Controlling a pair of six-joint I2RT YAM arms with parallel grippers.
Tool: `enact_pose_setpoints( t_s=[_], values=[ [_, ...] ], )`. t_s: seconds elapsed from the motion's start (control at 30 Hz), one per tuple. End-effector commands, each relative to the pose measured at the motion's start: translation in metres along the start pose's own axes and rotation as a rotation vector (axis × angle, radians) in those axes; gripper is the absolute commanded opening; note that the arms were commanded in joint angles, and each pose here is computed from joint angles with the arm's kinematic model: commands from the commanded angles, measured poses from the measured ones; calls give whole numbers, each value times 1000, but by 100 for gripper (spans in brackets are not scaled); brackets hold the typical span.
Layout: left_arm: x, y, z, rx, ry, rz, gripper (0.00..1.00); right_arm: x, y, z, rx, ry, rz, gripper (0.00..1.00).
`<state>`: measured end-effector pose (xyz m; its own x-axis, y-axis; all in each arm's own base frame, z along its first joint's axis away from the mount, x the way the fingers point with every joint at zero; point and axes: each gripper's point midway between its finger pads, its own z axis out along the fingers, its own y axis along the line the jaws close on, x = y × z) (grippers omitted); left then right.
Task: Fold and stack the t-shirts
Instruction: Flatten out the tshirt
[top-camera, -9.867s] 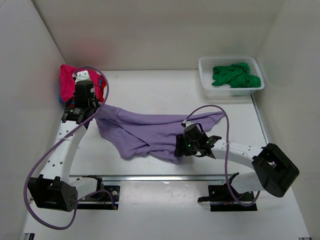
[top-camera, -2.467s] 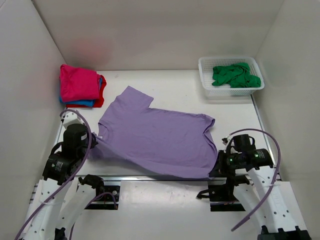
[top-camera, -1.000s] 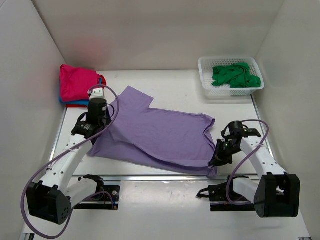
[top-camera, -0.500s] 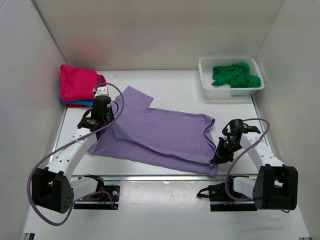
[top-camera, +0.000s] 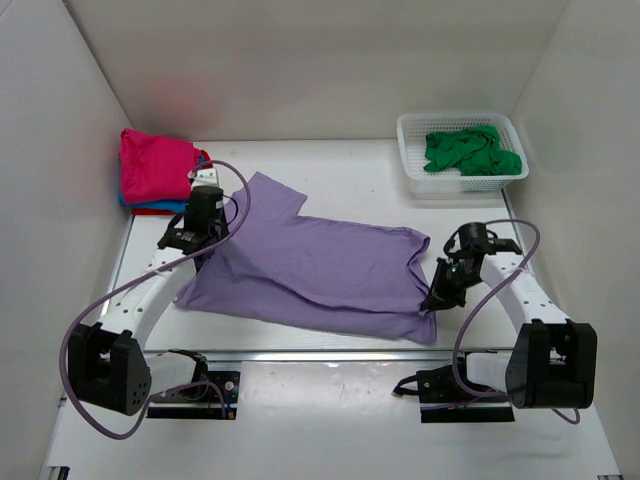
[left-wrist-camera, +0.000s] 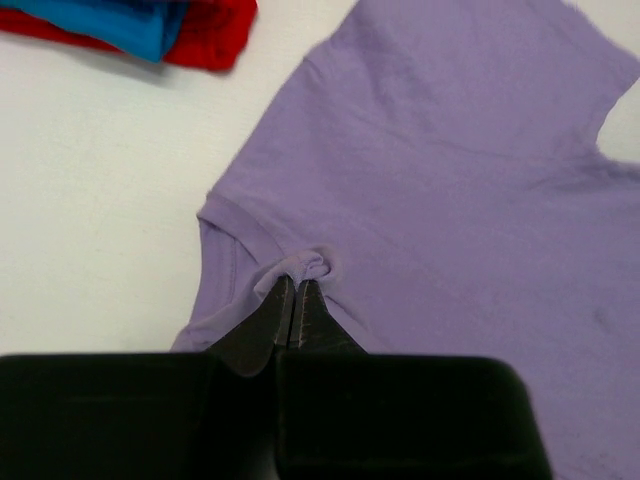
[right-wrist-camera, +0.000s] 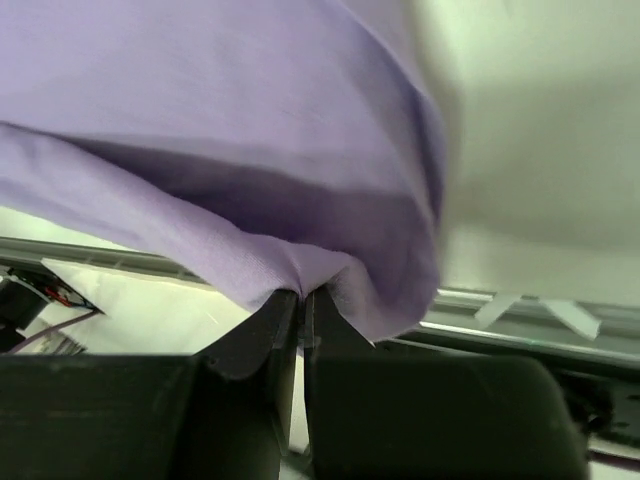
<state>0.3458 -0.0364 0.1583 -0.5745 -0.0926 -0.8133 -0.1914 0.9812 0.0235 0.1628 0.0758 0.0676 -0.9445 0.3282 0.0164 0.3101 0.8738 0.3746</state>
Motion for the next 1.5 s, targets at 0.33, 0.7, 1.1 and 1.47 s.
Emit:
enact_pose_setpoints(
  t_s=[0.33,0.7,1.1,1.47],
  values=[
    [-231,24,-192,156,-567,-247,0,-92,134,-197,-297,-711,-466,0],
    [-282,92,-383,207,-973,-415,0,-50,189,-341,-436,-1090,-748,0],
    [-286,84,-355,153,-940,-383,0,-88,223,-358,-480,-1082,-774,0],
    [-309,28,-195,132,-764,-243,0,-211,246,-275,-486,-984,-749,0]
  ],
)
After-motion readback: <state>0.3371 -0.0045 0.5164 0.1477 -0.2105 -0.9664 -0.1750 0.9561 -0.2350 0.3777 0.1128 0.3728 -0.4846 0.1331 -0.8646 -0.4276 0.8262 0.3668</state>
